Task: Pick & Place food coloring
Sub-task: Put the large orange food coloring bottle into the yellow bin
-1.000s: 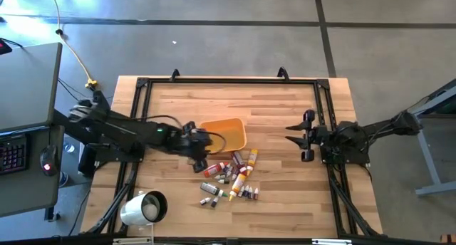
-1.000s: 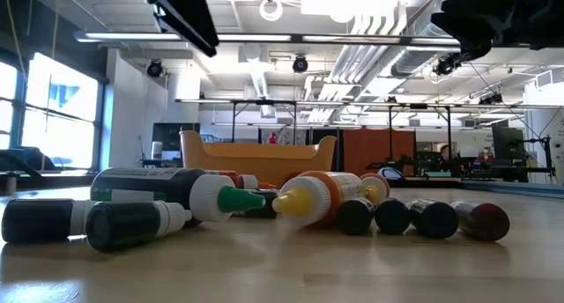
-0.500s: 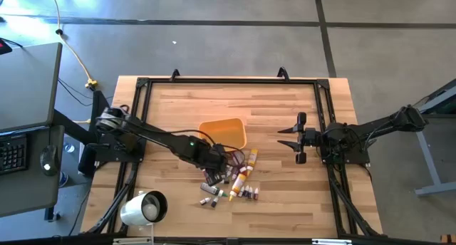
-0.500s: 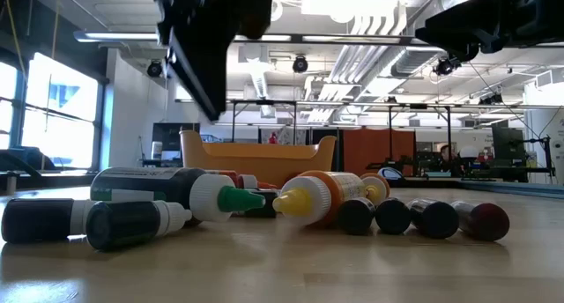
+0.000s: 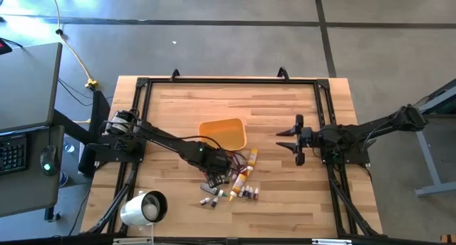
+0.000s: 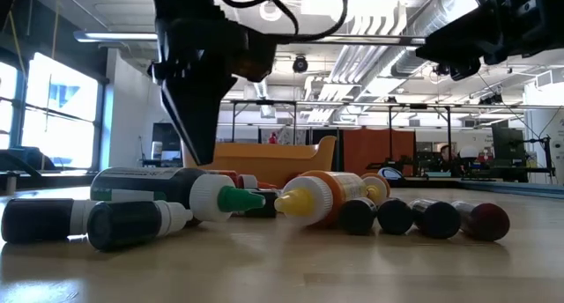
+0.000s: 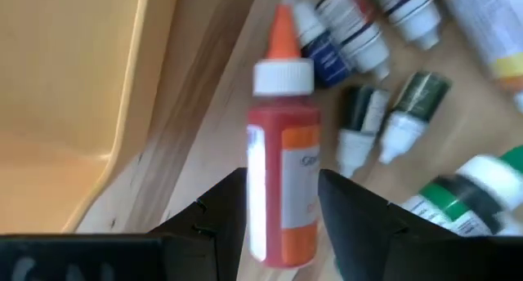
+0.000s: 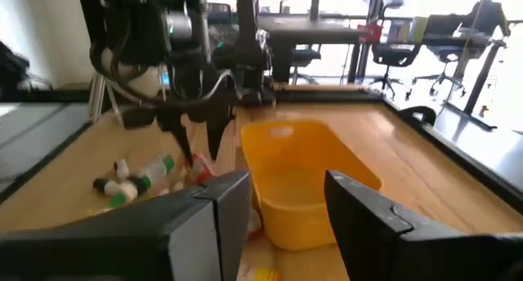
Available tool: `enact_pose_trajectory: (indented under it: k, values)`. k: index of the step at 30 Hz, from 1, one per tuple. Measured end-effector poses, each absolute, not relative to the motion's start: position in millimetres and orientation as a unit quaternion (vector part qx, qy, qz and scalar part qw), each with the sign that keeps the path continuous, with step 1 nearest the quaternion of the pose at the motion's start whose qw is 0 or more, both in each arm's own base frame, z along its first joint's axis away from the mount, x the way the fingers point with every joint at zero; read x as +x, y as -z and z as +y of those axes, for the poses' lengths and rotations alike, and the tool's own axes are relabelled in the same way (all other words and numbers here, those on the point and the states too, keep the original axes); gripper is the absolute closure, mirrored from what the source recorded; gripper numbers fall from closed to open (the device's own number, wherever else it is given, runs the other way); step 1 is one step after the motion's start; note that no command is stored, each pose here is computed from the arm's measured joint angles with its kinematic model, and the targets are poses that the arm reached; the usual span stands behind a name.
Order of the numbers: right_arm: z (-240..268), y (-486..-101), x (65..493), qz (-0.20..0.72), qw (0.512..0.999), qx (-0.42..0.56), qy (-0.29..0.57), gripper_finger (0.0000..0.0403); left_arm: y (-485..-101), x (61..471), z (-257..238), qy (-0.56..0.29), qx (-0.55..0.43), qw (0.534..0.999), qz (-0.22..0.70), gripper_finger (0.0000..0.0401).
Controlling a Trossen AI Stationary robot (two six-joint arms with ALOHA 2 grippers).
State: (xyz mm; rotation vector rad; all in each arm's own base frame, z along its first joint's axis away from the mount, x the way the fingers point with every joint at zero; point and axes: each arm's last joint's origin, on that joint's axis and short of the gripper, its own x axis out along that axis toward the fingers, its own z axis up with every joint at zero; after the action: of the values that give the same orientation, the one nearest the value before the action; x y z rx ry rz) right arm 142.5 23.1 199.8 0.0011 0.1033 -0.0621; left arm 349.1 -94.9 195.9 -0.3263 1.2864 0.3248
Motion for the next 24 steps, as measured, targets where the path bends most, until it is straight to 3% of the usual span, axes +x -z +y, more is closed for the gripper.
enact_pose_trajectory:
  k: [10,24]
  values:
    - [24.1,-196.1,145.8,0.064,0.997,0.02,0.031,0.0252,-171.3,360.0,-98.1,-0.152,-0.143,0.769,0.605,0.0251]
    - [24.3,-195.1,146.5,0.068,0.997,0.018,0.031,0.0252,-169.0,362.2,-98.6,-0.146,-0.137,0.775,0.6,0.0251]
